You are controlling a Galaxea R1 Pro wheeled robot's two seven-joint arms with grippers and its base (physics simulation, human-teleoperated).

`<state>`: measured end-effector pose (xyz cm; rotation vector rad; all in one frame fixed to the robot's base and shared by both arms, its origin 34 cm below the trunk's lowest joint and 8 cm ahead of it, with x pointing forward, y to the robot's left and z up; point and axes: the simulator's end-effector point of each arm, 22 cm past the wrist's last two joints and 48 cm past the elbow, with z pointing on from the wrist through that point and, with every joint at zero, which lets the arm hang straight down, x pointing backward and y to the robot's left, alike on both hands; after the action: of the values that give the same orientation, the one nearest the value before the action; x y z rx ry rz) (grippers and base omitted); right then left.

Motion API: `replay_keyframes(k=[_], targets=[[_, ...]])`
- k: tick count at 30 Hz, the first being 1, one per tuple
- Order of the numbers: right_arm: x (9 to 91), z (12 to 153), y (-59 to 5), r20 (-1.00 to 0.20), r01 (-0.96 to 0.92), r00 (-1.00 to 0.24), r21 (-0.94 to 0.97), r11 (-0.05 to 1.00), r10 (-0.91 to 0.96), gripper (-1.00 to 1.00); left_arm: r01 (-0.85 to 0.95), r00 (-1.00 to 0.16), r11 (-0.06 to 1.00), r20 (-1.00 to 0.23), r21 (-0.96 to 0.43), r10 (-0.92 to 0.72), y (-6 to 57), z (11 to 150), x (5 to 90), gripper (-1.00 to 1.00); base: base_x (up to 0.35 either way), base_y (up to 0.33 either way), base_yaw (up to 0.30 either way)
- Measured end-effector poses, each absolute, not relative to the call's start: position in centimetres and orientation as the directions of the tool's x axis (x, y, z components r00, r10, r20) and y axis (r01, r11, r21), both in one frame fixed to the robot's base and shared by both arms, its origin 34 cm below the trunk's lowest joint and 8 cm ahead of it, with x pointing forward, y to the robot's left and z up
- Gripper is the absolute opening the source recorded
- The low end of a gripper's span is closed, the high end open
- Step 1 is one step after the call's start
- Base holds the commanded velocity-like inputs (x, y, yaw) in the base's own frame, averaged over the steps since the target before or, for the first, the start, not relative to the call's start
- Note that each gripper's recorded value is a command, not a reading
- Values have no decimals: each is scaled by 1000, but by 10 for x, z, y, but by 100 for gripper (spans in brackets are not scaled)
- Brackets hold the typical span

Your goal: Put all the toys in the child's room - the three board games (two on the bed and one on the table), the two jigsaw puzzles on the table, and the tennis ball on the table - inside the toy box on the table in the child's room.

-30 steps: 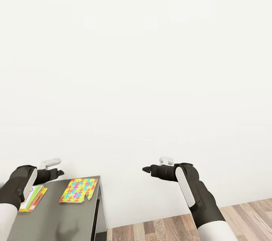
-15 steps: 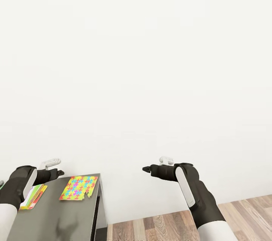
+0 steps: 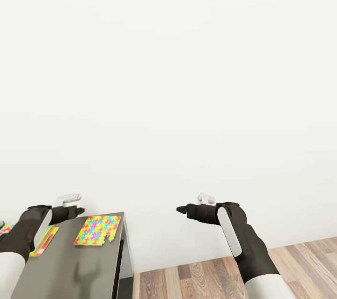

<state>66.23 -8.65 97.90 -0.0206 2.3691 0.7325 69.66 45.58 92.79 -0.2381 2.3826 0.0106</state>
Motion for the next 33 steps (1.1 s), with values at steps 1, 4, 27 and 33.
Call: replay_keyframes(k=[1, 4, 27, 33], targets=[[662, 978, -86, -590, -195, -790, 500, 844, 167, 100, -172, -715, 984, -679, -57, -164, 455, 927, 697, 100, 0, 0, 0], [662, 976, -86, -586, -193, -793, 501, 844, 168, 100, -163, -710, 985, -688, -50, -152, 454, 927, 700, 100, 0, 0, 0], [662, 956, -86, -557, -174, -813, 508, 844, 168, 100, -129, -718, 990, -684, -49, -127, 433, 905, 707, 100, 0, 0, 0], [663, 951, -86, -551, -170, -818, 510, 843, 169, 100, -112, -729, 993, -676, -41, -110, 427, 898, 708, 100, 0, 0, 0]])
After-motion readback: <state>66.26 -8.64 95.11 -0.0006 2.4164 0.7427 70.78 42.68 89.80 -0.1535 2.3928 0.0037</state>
